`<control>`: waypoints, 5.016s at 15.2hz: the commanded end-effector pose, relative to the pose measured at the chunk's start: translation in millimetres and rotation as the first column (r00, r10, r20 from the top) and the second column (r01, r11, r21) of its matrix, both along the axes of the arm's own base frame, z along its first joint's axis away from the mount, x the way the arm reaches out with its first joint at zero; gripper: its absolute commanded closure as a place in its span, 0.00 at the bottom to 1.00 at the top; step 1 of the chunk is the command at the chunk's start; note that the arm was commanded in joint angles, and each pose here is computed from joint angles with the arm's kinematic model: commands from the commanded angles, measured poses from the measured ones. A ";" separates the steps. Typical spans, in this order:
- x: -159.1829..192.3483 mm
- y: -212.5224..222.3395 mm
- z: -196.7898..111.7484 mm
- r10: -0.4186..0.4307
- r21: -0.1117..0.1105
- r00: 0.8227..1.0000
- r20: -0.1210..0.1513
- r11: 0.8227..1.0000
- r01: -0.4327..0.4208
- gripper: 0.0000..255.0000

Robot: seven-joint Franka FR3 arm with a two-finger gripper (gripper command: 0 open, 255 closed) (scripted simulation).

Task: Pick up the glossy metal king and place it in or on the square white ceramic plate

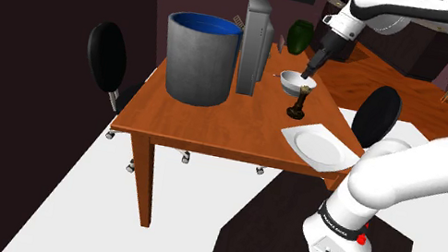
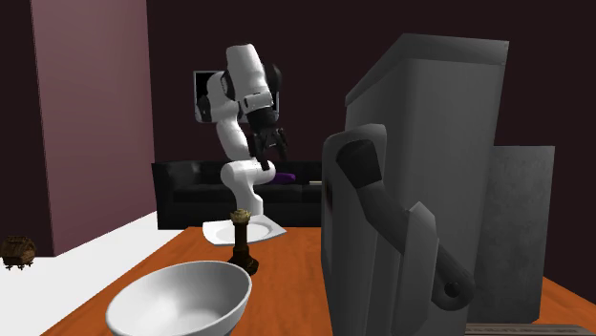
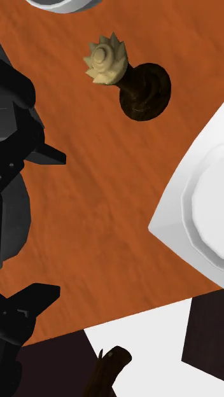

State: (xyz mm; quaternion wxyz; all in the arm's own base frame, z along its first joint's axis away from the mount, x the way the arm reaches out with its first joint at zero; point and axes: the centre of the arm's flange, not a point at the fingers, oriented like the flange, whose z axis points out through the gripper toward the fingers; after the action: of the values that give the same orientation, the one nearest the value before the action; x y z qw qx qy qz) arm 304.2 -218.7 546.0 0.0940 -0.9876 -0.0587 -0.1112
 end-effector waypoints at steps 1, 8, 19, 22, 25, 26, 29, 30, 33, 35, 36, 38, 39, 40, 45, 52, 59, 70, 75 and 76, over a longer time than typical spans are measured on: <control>-1.9 -27.8 -13.1 0.011 0.016 1.000 0.009 1.000 -0.012 0.00; -2.8 -121.5 -55.7 0.044 0.076 0.998 0.042 0.996 -0.047 0.00; 7.0 -171.0 -115.5 0.064 0.115 0.996 0.064 0.991 -0.071 0.00; 9.0 -168.2 -123.1 0.064 0.115 0.996 0.064 0.991 -0.071 0.00; 9.0 -168.3 -123.1 0.064 0.115 0.996 0.064 0.991 -0.071 0.00; 9.0 -168.3 -123.1 0.064 0.115 0.996 0.064 0.991 -0.071 0.00; 9.0 -168.3 -123.0 0.064 0.115 0.996 0.064 0.991 -0.071 1.00; 9.0 -168.3 -123.0 0.064 0.115 0.996 0.064 0.991 -0.071 1.00; 9.2 -168.5 -123.3 0.064 0.115 0.996 0.064 0.991 -0.071 1.00; 9.0 -168.7 -123.3 0.064 0.115 0.996 0.064 0.991 -0.071 1.00; 9.2 -168.8 -123.5 0.064 0.115 0.996 0.064 0.991 -0.071 1.00; 9.0 -168.3 -123.1 0.064 0.115 0.996 0.064 0.991 -0.071 1.00; 9.0 -168.3 -117.8 0.064 0.115 0.996 0.064 0.991 -0.071 1.00; 9.0 -168.3 -112.5 0.064 0.115 0.996 0.064 0.991 -0.071 1.00; 9.0 -168.3 -86.2 0.064 0.115 0.996 0.064 0.991 -0.071 1.00; 9.0 -168.3 -49.2 0.064 0.115 0.996 0.064 0.991 -0.071 1.00; -10.8 -151.7 -21.0 0.064 0.115 0.996 0.064 0.991 -0.071 1.00; -119.7 -60.4 8.8 0.064 0.115 0.996 0.064 0.991 -0.071 1.00; -172.4 -16.4 23.2 0.064 0.115 0.996 0.064 0.991 -0.071 1.00; -172.4 -16.4 17.9 0.064 0.115 0.996 0.064 0.991 -0.071 1.00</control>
State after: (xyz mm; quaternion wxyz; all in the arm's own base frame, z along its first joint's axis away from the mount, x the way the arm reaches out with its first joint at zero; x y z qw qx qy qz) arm 139.6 -240.1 563.5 0.1539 -0.9740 -0.0883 -0.1411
